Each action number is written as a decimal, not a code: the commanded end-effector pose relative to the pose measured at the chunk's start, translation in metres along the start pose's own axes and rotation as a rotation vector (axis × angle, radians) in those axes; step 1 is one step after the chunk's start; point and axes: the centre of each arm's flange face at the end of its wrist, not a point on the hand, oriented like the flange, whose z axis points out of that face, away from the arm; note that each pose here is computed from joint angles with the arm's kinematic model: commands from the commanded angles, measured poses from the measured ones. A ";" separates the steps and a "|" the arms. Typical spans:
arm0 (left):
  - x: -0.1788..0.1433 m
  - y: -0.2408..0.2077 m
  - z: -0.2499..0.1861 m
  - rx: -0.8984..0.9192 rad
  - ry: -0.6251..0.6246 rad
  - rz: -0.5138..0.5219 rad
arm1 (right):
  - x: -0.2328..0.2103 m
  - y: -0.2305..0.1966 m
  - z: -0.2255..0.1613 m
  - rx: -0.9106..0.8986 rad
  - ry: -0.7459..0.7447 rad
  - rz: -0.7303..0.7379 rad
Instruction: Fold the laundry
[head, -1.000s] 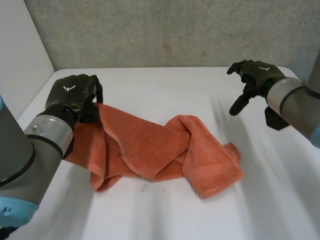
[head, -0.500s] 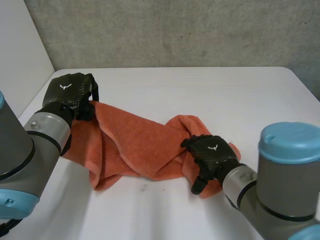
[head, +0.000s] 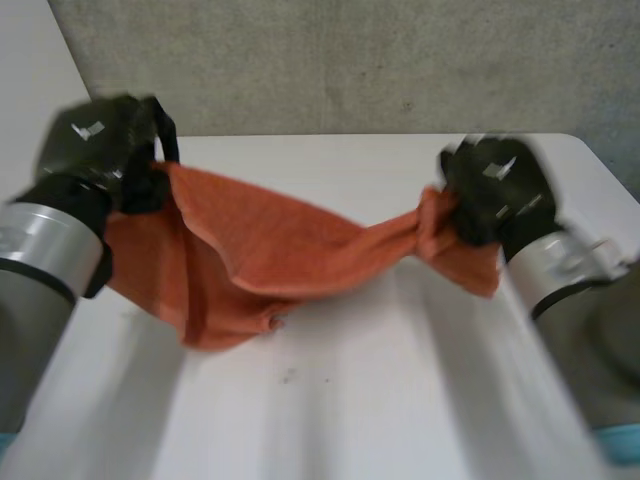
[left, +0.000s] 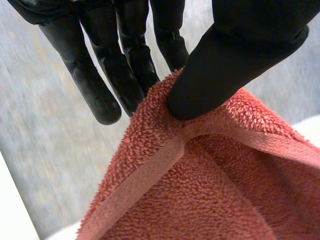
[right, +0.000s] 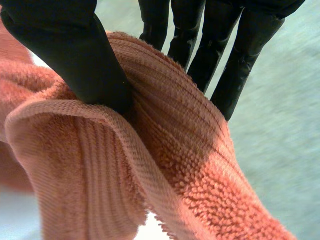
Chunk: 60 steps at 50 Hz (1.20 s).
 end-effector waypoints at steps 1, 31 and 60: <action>0.002 -0.052 -0.033 0.143 0.024 -0.034 | 0.059 -0.048 0.002 0.027 0.026 0.015; 0.001 0.067 0.028 -0.245 -0.009 -0.031 | 0.089 0.089 0.122 -0.388 0.099 0.254; 0.003 -0.006 0.006 -0.030 0.009 -0.102 | -0.060 0.098 0.016 -0.372 -0.240 0.314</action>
